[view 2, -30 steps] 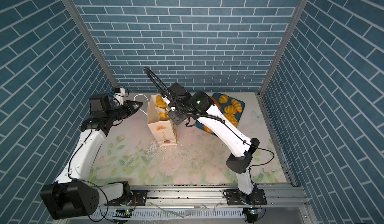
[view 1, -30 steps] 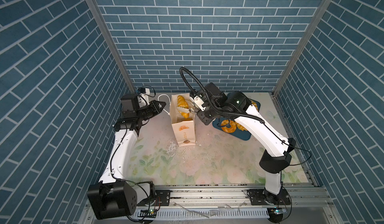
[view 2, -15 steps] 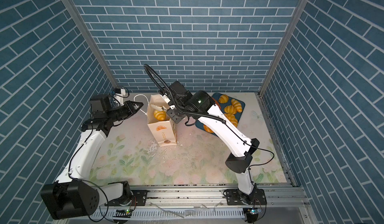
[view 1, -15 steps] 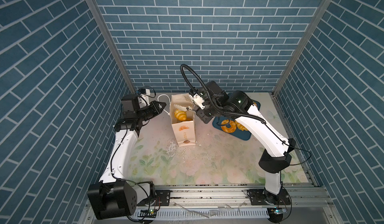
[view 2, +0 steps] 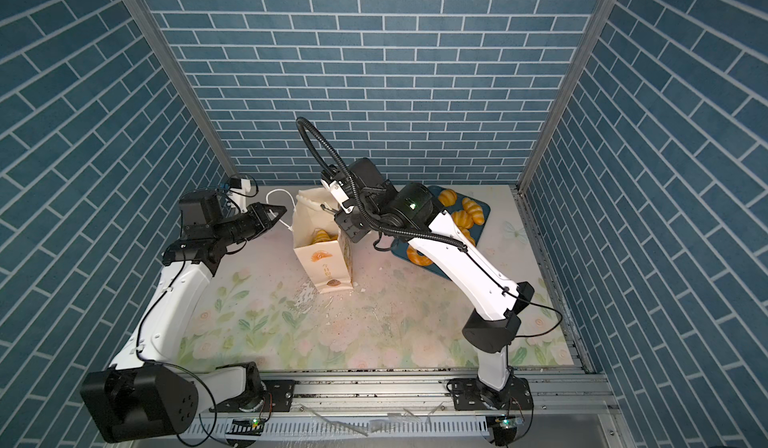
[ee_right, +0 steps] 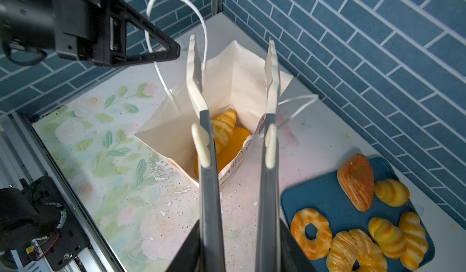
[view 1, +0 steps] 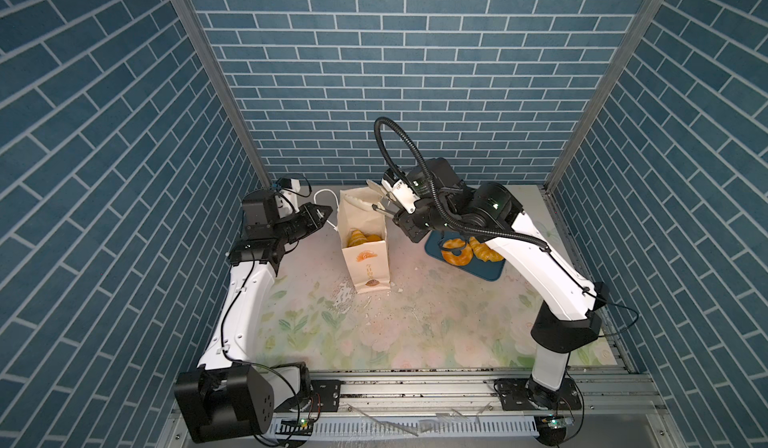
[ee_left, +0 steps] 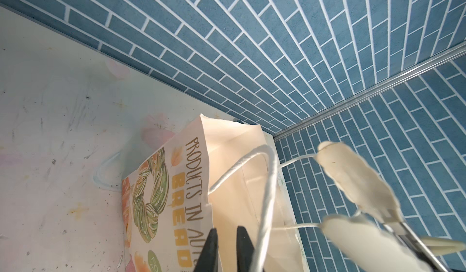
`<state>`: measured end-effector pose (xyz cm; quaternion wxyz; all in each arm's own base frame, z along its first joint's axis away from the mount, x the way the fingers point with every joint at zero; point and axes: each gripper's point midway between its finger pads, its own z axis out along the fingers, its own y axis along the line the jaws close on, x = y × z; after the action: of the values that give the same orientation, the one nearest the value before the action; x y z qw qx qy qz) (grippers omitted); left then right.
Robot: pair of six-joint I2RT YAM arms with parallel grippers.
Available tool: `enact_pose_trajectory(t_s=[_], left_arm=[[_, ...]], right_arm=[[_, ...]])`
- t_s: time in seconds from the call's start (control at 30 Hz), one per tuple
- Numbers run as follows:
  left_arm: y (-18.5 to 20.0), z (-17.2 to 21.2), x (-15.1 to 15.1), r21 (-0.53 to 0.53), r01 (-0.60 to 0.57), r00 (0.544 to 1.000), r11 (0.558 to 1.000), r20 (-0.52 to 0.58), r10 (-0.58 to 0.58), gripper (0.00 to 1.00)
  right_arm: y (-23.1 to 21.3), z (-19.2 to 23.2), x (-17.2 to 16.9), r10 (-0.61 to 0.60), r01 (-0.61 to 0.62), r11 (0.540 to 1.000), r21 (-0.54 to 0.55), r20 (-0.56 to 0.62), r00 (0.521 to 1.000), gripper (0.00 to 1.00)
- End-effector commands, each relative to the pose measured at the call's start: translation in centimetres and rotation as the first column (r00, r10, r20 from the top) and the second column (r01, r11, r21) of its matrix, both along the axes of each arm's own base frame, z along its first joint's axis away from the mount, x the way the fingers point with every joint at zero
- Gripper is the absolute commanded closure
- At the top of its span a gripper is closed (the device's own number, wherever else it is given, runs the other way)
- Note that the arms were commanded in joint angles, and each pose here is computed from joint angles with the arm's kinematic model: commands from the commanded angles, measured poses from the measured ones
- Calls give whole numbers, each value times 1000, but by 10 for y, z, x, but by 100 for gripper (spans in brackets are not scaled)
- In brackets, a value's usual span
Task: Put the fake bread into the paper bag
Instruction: 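Open the tongs to release the roll into the bag and raise them, then move the empty tongs back over the tray with the right gripper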
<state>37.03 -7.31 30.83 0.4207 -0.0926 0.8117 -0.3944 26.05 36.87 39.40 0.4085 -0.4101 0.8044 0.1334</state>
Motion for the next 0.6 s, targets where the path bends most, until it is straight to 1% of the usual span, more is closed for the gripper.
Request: enact_pose_trajectory(t_s=[0.0, 0.07, 0.17, 0.3, 0.37, 0.43, 0.57], left_arm=[[-1, 3, -5, -1, 9, 1000, 1000, 20, -9, 83], [-1, 4, -5, -2, 10, 1000, 1000, 21, -10, 83], [-1, 4, -6, -2, 11, 1000, 1000, 23, -11, 83], [-1, 6, -7, -2, 10, 1000, 1000, 26, -10, 83], [-1, 6, -7, -1, 10, 1000, 1000, 26, -10, 83], [-1, 5, -6, -3, 10, 1000, 1000, 25, -10, 83], [-1, 6, -5, -7, 8, 1000, 1000, 24, -8, 83]], right_arm=[[-21, 60, 1, -40, 21, 988, 155, 121, 992, 58], [-35, 68, 5, -81, 56, 978, 200, 123, 989, 58], [-65, 70, 17, -187, 152, 955, 254, 120, 975, 59], [-115, 61, 33, -345, 309, 907, 287, 82, 935, 59], [-144, 45, 42, -431, 405, 873, 271, 41, 902, 60], [-173, 22, 51, -516, 502, 832, 237, -5, 857, 60], [-208, -30, 58, -615, 627, 766, 144, -124, 779, 60]])
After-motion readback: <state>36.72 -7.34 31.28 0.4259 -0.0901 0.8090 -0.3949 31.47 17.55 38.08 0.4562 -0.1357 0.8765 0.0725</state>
